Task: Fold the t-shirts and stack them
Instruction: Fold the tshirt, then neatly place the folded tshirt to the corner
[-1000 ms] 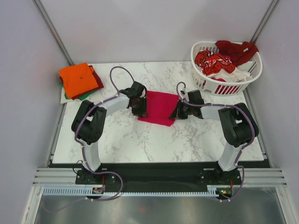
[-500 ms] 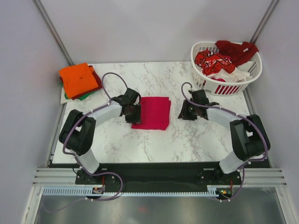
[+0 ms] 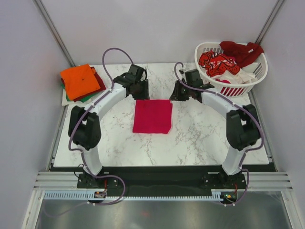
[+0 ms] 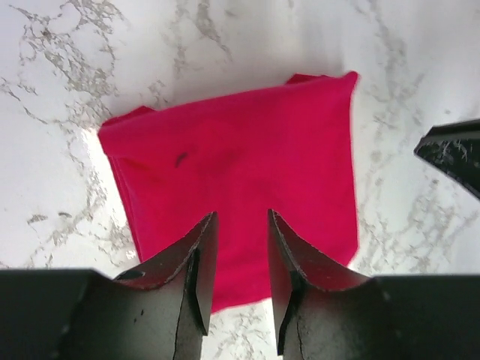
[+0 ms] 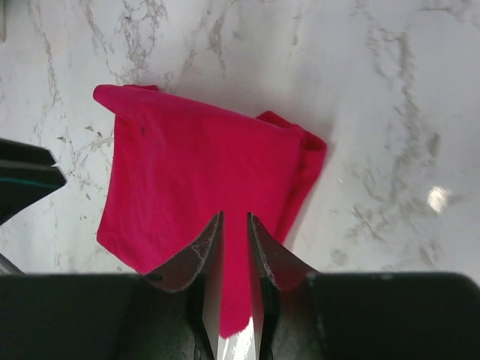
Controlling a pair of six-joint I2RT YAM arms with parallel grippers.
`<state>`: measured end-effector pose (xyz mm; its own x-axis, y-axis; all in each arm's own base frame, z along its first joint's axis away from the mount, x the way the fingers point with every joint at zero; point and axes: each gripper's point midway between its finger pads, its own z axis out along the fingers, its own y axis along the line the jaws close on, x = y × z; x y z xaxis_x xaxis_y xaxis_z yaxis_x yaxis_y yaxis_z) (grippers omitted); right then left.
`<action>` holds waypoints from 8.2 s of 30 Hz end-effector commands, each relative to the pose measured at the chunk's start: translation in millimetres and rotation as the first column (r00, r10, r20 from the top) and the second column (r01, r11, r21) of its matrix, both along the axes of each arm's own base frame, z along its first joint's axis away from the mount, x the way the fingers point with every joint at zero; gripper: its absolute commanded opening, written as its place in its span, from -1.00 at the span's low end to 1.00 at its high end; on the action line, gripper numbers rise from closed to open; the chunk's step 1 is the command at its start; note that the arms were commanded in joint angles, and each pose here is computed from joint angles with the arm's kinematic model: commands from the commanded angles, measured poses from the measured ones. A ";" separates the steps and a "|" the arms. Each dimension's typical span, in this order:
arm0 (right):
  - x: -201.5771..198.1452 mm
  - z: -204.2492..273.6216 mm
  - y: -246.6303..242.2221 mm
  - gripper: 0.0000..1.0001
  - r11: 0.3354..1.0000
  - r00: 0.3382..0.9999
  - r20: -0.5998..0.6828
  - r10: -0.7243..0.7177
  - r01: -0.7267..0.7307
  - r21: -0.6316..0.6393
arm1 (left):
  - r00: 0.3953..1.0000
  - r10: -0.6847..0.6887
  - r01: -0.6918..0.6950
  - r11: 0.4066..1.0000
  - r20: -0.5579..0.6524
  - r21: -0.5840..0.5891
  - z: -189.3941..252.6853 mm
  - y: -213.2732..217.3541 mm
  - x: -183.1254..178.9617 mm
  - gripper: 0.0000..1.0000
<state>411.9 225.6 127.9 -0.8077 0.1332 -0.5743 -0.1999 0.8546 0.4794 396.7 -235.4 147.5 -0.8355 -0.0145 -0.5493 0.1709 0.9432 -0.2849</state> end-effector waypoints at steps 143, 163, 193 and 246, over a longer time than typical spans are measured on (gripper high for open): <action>-157.6 30.6 -41.3 0.71 0.994 0.993 0.036 0.110 -0.109 -0.020 | -0.161 0.972 -0.963 -0.192 -0.170 -0.187 50.2 639.3 -91.2 0.61; -173.4 34.1 -23.3 0.72 0.982 0.980 0.068 0.188 -0.187 -0.022 | 0.162 0.958 -0.863 0.255 0.238 -0.436 167.4 472.4 -40.3 0.59; -164.3 -19.6 -22.0 0.73 0.979 0.981 -0.084 0.173 -0.180 -0.095 | 0.579 0.768 -0.685 0.640 0.273 -0.348 12.8 451.2 249.0 0.12; -240.1 180.9 -85.6 0.87 0.986 0.912 0.397 -0.103 0.042 0.160 | 0.541 0.363 -0.065 0.918 0.759 -0.392 187.9 167.7 -128.7 1.00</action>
